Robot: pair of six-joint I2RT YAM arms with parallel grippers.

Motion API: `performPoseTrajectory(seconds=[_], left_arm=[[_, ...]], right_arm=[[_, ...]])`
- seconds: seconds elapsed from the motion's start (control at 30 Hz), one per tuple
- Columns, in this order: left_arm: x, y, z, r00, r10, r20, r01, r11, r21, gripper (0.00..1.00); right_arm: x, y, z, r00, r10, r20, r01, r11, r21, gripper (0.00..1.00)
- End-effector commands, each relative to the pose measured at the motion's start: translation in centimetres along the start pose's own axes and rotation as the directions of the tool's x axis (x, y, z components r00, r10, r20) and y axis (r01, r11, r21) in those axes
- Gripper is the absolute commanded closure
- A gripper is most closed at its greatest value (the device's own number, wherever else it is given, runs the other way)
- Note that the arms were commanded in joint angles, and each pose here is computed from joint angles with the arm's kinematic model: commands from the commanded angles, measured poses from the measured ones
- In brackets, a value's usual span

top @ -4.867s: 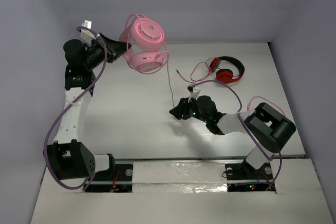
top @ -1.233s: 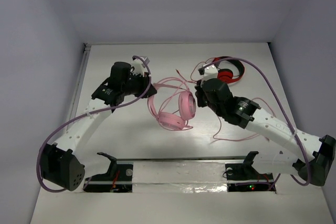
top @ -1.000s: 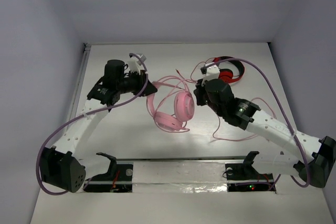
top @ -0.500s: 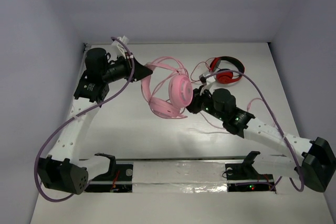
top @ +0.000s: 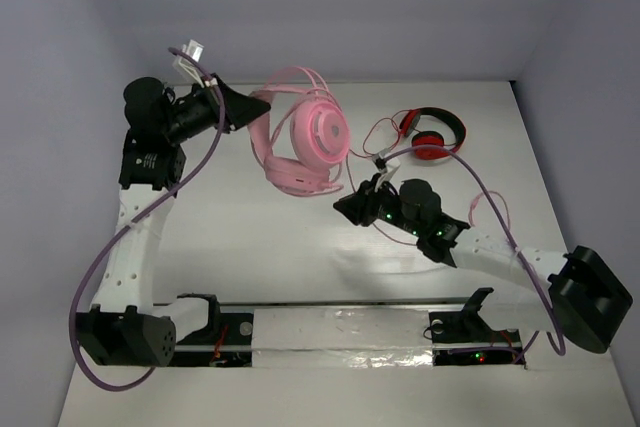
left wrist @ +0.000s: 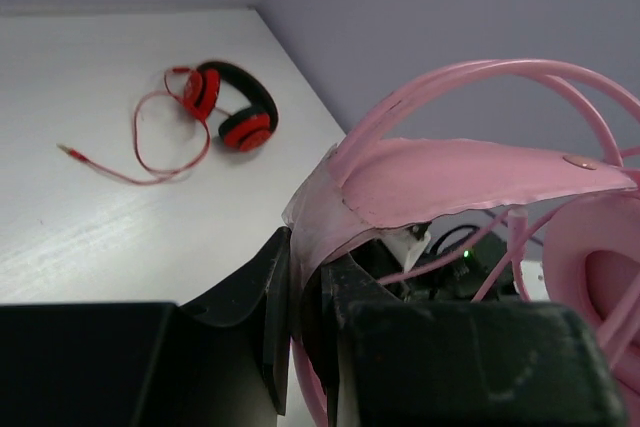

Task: Wrap the headphones

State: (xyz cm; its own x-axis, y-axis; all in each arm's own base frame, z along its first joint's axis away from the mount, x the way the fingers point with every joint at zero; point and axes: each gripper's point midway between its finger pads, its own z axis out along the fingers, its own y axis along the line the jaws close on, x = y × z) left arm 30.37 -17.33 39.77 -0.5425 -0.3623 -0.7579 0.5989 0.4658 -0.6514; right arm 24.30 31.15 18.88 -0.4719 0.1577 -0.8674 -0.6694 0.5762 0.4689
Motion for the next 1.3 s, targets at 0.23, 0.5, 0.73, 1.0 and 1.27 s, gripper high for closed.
performPoseTrajectory(seconds=[0.23,0.5,0.73,1.0,1.27], left_arm=[[-9.0,-3.5,-1.5,0.967,-0.013,0.254,0.001,0.999,0.047,1.00],[-11.1,-1.4,-2.4,0.945,-0.036,0.324,0.040,0.999,-0.006,1.00],[-11.9,0.4,-2.6,0.933,-0.061,0.353,0.077,0.997,-0.030,1.00],[-12.6,2.2,-3.0,0.902,-0.087,0.424,0.131,0.989,-0.074,1.00],[-12.4,4.7,-3.7,0.843,-0.155,0.515,0.235,0.968,-0.093,1.00]], right_arm=[[2.8,-0.6,0.3,0.995,0.080,-0.054,-0.081,0.997,-0.015,0.62],[5.1,-1.9,0.1,0.986,0.134,-0.099,-0.131,0.991,0.042,0.61],[5.4,-2.7,-1.1,0.985,0.146,-0.094,-0.137,0.986,0.097,0.57],[7.3,-2.9,-2.1,0.972,0.192,-0.136,-0.178,0.978,0.107,0.70],[10.6,1.2,-1.5,0.939,0.147,-0.312,-0.108,0.984,0.140,0.99]])
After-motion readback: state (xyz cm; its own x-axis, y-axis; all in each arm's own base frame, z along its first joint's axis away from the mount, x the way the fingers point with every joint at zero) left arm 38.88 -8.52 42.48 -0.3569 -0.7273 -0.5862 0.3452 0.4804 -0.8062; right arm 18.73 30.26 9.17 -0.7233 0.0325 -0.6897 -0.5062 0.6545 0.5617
